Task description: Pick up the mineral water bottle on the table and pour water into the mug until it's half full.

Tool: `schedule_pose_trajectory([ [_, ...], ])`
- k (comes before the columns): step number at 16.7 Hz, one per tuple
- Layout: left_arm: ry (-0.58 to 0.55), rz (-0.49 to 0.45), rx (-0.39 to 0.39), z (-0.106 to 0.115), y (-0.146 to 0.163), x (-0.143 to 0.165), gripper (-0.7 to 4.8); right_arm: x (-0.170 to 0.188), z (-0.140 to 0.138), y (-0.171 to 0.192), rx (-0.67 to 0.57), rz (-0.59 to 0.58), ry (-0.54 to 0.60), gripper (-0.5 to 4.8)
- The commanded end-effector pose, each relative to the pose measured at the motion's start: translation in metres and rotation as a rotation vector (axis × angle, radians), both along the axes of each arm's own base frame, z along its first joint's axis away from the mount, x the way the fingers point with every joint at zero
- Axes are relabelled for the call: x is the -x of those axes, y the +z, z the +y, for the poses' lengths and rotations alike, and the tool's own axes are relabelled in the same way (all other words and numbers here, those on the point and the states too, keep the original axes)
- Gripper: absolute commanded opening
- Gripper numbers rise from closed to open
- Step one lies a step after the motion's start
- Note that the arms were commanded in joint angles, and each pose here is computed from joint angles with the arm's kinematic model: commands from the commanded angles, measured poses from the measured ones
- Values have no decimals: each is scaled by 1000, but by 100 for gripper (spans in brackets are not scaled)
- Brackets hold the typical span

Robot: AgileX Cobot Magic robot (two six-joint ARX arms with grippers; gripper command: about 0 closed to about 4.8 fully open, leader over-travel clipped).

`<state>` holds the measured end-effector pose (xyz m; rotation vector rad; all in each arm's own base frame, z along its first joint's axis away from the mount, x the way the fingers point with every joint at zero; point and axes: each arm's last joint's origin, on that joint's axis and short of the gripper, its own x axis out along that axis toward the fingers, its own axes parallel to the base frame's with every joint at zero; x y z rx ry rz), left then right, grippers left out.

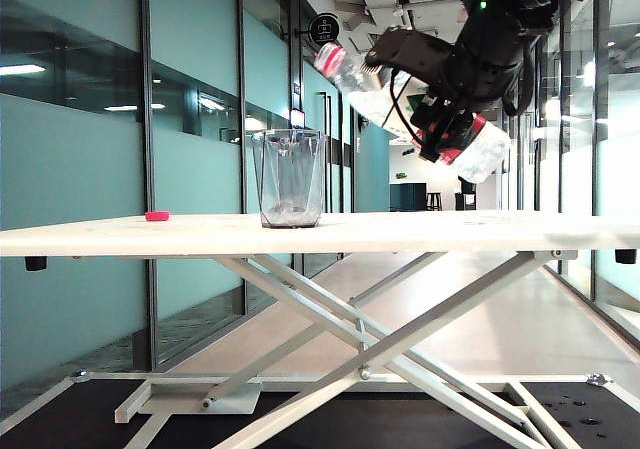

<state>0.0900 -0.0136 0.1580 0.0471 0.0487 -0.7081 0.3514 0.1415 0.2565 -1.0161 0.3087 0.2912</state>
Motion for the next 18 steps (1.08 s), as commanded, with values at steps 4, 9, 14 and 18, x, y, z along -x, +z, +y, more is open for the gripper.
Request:
schedule_pose_trajectory([
  [4,0,-22,-15,0,1,0,-5,0,0,13,155,-79,3,126],
  [9,-1,-31,-28,0,1,0,-5,0,-1,13,296,-90,13,126],
  [14,-1,-23,-28,0,0,0,-5,-1,-2,17,406,-127,7,126],
  [18,-1,-18,-27,0,0,0,-5,-1,-1,19,454,-153,21,126],
])
